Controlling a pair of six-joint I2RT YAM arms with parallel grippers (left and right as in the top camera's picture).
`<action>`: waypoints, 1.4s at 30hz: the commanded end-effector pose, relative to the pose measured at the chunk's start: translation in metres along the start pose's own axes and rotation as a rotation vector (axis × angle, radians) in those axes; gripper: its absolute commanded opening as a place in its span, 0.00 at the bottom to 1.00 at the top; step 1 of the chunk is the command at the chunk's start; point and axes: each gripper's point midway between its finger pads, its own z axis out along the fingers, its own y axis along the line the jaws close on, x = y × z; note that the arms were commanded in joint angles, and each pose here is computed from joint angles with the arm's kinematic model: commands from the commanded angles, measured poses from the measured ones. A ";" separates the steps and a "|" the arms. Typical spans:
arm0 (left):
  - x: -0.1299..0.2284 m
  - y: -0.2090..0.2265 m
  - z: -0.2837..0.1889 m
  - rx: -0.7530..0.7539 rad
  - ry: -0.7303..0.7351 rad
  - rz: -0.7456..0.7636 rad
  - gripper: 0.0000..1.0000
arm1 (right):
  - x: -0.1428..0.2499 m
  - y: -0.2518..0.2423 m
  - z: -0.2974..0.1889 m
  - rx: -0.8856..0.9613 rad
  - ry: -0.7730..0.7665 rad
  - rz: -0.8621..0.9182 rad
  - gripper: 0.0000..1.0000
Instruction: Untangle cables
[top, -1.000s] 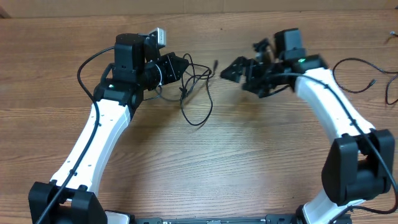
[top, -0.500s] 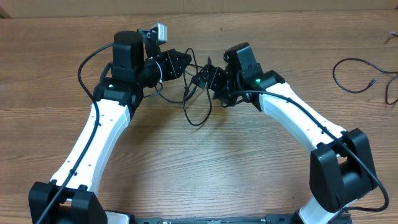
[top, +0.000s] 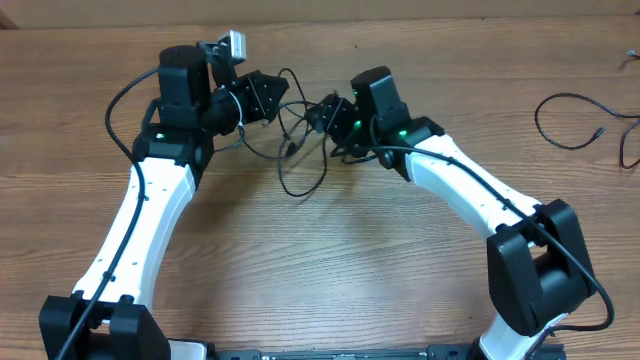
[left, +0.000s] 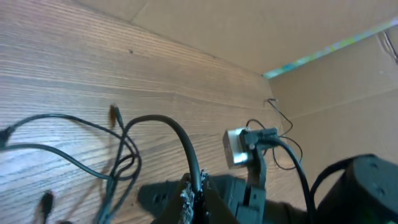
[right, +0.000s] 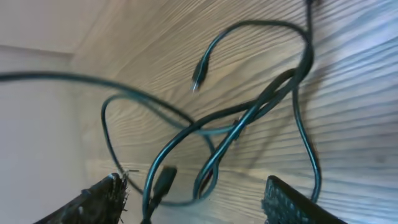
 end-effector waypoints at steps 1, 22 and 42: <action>-0.020 -0.031 -0.025 0.077 -0.050 0.088 0.04 | 0.014 -0.002 0.014 0.030 -0.004 -0.023 0.63; -0.054 0.019 -0.075 -0.055 -0.151 0.065 0.04 | -0.201 -0.187 -0.229 0.809 -0.652 0.000 1.00; -0.068 -0.017 -0.082 0.084 -0.198 0.047 0.04 | -0.031 -0.035 -0.089 0.011 0.124 -0.003 1.00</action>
